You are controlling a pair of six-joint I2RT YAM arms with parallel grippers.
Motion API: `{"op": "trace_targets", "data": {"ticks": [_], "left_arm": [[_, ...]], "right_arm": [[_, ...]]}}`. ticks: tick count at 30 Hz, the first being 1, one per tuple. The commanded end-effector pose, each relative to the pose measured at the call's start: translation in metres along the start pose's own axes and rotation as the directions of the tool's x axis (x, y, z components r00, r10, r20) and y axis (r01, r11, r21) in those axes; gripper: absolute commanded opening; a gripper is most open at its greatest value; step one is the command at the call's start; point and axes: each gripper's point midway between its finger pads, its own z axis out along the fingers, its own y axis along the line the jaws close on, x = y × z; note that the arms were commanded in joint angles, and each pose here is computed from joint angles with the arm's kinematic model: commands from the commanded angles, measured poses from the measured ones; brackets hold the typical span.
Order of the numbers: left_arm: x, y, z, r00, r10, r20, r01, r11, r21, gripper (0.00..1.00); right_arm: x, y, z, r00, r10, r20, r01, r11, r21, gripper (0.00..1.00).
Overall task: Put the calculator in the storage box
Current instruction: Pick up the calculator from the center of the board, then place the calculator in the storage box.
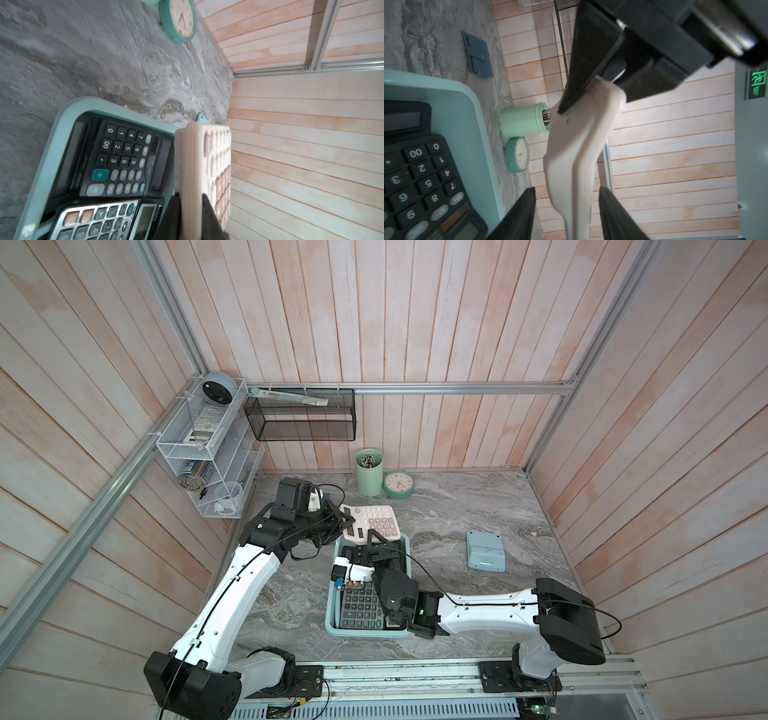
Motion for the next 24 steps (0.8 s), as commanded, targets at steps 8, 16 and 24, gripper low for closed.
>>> {"op": "trace_targets", "data": {"ticks": [8, 16, 24], "left_arm": [[-0.028, 0.029, -0.02, 0.974, 0.212, 0.076, -0.195, 0.962, -0.19, 0.0], [0.008, 0.039, 0.002, 0.964, 0.264, -0.043, -0.267, 0.957, -0.114, 0.0], [0.033, 0.062, 0.03, 0.938, 0.294, -0.183, -0.317, 0.942, -0.109, 0.0]], "right_arm": [[0.092, -0.023, -0.035, 0.802, 0.55, -0.234, -0.595, 0.773, -0.221, 0.76], [0.18, -0.018, -0.031, 0.314, 0.799, -0.512, -0.947, 0.306, -0.103, 0.8], [0.227, 0.015, -0.026, -0.098, 0.735, -0.671, -0.995, -0.086, 0.052, 0.8]]}}
